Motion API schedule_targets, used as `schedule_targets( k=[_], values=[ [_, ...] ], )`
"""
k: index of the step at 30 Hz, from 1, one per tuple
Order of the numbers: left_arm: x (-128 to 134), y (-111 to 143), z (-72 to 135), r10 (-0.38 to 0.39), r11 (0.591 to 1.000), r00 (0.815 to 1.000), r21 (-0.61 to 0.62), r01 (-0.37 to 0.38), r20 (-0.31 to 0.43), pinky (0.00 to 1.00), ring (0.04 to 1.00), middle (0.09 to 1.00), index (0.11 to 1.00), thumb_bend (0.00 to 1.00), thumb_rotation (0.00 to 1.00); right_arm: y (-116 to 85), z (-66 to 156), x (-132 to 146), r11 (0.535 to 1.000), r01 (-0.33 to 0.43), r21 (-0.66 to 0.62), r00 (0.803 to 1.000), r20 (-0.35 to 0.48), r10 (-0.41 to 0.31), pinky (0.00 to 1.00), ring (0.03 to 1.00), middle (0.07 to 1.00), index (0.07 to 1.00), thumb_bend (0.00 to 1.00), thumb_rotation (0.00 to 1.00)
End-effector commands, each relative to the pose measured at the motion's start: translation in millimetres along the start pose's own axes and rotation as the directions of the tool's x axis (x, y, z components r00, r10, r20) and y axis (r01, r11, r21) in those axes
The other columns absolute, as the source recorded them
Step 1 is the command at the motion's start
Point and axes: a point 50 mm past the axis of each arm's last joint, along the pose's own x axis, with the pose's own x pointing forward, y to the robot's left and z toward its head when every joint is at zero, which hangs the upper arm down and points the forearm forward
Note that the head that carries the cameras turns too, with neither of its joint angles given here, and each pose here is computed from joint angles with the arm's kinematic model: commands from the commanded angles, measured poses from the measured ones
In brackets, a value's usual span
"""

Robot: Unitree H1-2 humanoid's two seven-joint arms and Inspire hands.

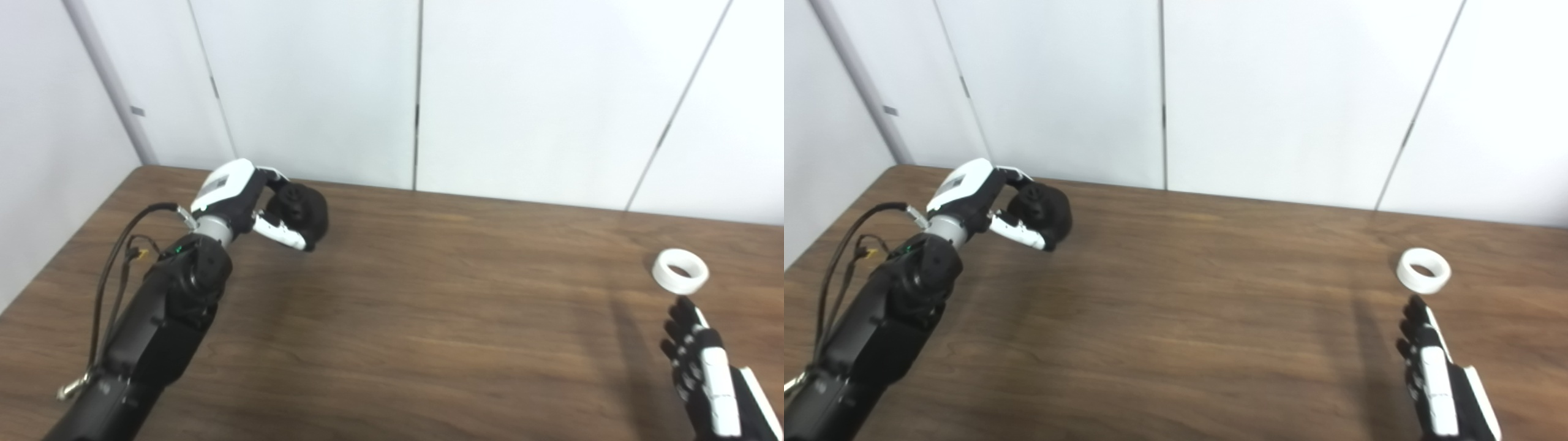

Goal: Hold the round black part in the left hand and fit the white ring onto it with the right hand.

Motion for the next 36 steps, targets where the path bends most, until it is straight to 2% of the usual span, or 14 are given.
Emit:
schedule_targets(
  k=[1, 3, 7, 10, 13, 15, 19, 23, 26, 31, 36],
  values=[
    [-9.8, 16.4, 23.8, 0.009, 1.000, 0.996, 0.001, -0.009, 0.089, 0.95, 0.925, 0.775, 0.481, 0.52, 0.05, 4.3, 8.4, 4.3, 1.000, 0.002, 0.014, 0.999, 0.053, -0.003, 1.00, 1.000, 1.000, 1.000, 0.56, 1.00],
    [-23.4, 7.8, 36.8, -0.050, 0.998, 0.988, -0.026, 0.054, 0.143, 0.92, 0.920, 0.790, 0.483, 0.52, 0.05, 5.7, 8.4, 4.6, 1.000, 0.001, 0.014, 0.999, 0.050, -0.001, 1.00, 1.000, 0.995, 1.000, 0.57, 1.00],
    [-49.9, -10.2, 61.4, -0.115, 0.990, 0.967, -0.049, 0.129, 0.227, 0.89, 0.902, 0.787, 0.484, 0.52, 0.05, 9.3, 9.9, 5.4, 1.000, 0.003, 0.002, 0.999, 0.050, -0.003, 1.00, 1.000, 0.987, 0.990, 0.61, 1.00],
    [-65.9, -23.2, 75.4, -0.147, 0.985, 0.953, -0.047, 0.165, 0.266, 0.91, 0.910, 0.789, 0.483, 0.52, 0.05, 12.3, 11.6, 6.4, 1.000, 0.007, -0.004, 0.999, 0.046, -0.007, 1.00, 1.000, 0.984, 0.986, 0.63, 1.00],
    [-79.4, -35.7, 87.6, -0.174, 0.981, 0.938, -0.031, 0.192, 0.299, 0.89, 0.913, 0.789, 0.483, 0.52, 0.05, 16.0, 13.6, 7.6, 1.000, 0.010, -0.006, 0.999, 0.042, -0.010, 1.00, 1.000, 0.974, 0.977, 0.64, 1.00],
    [-87.7, -46.3, 94.9, -0.200, 0.976, 0.923, -0.021, 0.219, 0.329, 0.90, 0.910, 0.787, 0.482, 0.52, 0.05, 18.2, 14.5, 8.2, 1.000, 0.013, -0.007, 0.999, 0.043, -0.012, 0.99, 0.993, 0.969, 0.974, 0.64, 1.00],
    [-102.2, -65.9, 108.5, -0.262, 0.961, 0.889, 0.021, 0.274, 0.377, 0.99, 0.903, 0.777, 0.482, 0.52, 0.05, 22.5, 15.9, 9.0, 1.000, 0.005, -0.008, 0.998, 0.057, -0.005, 0.97, 0.987, 0.964, 0.966, 0.64, 1.00],
    [-114.1, -82.2, 112.6, -0.316, 0.946, 0.842, 0.076, 0.315, 0.438, 1.00, 0.881, 0.766, 0.482, 0.52, 0.05, 25.0, 17.5, 9.4, 1.000, 0.002, -0.017, 0.998, 0.057, -0.001, 0.98, 0.991, 0.964, 0.961, 0.65, 1.00],
    [-119.3, -91.9, 113.5, -0.345, 0.937, 0.823, 0.114, 0.330, 0.452, 1.00, 0.877, 0.763, 0.482, 0.52, 0.05, 26.1, 18.7, 9.8, 1.000, 0.002, -0.015, 0.999, 0.054, -0.002, 0.99, 0.994, 0.964, 0.958, 0.68, 1.00],
    [-124.7, -110.4, 114.6, -0.370, 0.929, 0.807, 0.181, 0.323, 0.460, 1.00, 0.875, 0.772, 0.481, 0.52, 0.06, 26.5, 20.0, 9.7, 1.000, 0.004, -0.015, 0.999, 0.048, -0.003, 0.98, 0.995, 0.964, 0.954, 0.71, 1.00],
    [-125.8, -125.3, 112.2, -0.375, 0.927, 0.807, 0.206, 0.315, 0.456, 0.98, 0.862, 0.767, 0.480, 0.52, 0.05, 25.4, 20.4, 9.6, 1.000, 0.002, -0.013, 0.999, 0.051, -0.002, 1.00, 1.000, 0.966, 0.955, 0.72, 1.00]
  ],
)
